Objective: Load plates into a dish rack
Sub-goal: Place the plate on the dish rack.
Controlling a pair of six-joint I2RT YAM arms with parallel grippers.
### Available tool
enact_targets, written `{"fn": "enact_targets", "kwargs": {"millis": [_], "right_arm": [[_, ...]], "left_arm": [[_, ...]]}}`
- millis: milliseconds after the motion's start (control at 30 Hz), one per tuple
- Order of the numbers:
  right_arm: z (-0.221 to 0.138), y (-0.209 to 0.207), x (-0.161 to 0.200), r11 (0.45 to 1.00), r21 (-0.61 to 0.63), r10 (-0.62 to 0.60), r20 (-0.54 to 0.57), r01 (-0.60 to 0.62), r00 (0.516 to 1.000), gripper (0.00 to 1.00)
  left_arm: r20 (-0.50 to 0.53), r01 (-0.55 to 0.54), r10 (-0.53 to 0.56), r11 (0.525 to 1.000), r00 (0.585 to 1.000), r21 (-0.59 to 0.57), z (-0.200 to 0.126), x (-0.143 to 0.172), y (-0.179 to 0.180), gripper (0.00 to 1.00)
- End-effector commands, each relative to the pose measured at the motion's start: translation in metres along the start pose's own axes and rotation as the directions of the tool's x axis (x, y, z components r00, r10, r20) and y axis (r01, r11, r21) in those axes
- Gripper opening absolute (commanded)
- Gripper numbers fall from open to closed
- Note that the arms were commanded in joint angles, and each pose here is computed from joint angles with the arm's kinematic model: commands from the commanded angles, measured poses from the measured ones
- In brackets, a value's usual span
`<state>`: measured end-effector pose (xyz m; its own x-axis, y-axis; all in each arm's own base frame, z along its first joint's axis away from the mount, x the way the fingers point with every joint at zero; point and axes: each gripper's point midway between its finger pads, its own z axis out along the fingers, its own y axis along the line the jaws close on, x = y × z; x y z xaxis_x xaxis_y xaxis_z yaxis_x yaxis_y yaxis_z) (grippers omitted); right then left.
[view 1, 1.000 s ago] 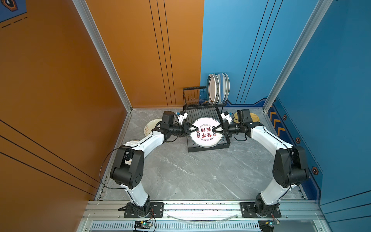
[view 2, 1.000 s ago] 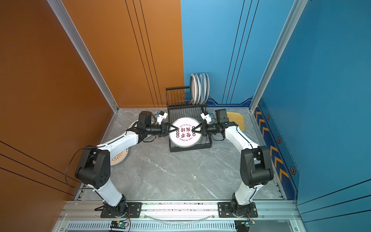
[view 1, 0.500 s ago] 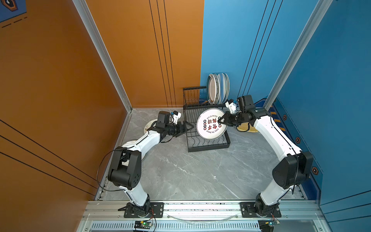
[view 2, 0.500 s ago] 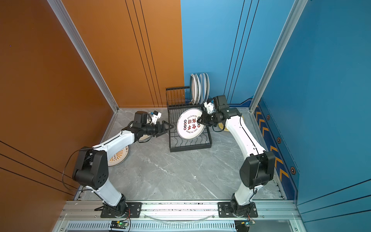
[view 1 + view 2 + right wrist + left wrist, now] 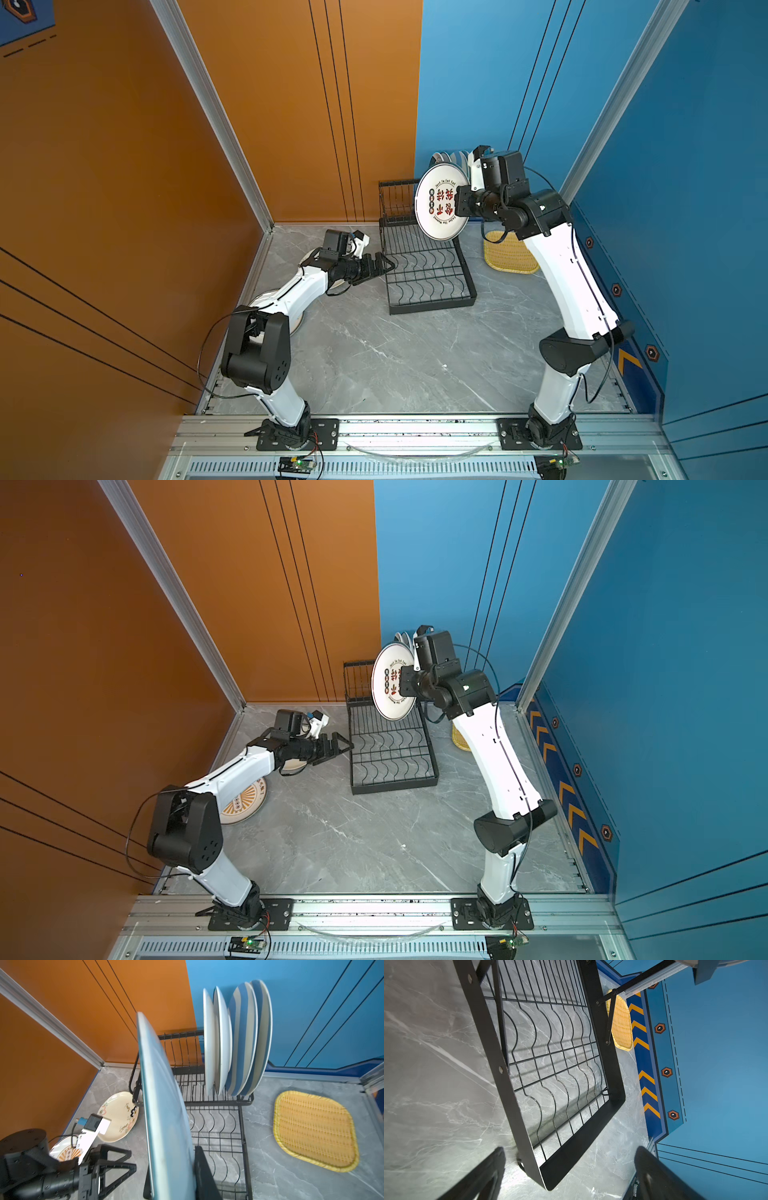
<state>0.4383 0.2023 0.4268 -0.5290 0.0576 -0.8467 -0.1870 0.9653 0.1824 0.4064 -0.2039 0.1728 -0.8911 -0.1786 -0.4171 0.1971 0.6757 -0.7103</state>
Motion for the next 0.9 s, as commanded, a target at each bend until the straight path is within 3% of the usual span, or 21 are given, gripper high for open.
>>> {"fn": "enact_targets", "kwargs": {"millis": [0, 367, 400, 667, 867], "right_arm": [[0.007, -0.017, -0.023, 0.979, 0.194, -0.08, 0.096, 0.06, 0.992, 0.0], [0.033, 0.007, -0.074, 0.952, 0.303, -0.153, 0.352, 0.043, 0.923, 0.0], [0.05, 0.011, -0.069, 0.946, 0.317, -0.174, 0.343, 0.06, 0.923, 0.0], [0.075, 0.017, -0.084, 0.922, 0.382, -0.235, 0.425, 0.062, 0.874, 0.0], [0.098, 0.011, -0.081, 0.904, 0.423, -0.261, 0.429, 0.062, 0.865, 0.0]], "left_arm": [[0.023, -0.04, 0.041, 0.999, 0.999, -0.029, -0.012, -0.007, -0.003, 0.98], [0.025, -0.049, 0.051, 0.997, 0.998, -0.051, -0.018, -0.012, 0.006, 0.98], [0.027, -0.049, 0.05, 0.997, 0.998, -0.051, -0.019, -0.013, 0.006, 0.98], [0.032, -0.039, 0.041, 0.998, 0.999, -0.049, -0.02, -0.019, 0.012, 0.98], [0.033, -0.038, 0.039, 0.998, 0.999, -0.05, -0.021, -0.018, 0.013, 0.98]]}}
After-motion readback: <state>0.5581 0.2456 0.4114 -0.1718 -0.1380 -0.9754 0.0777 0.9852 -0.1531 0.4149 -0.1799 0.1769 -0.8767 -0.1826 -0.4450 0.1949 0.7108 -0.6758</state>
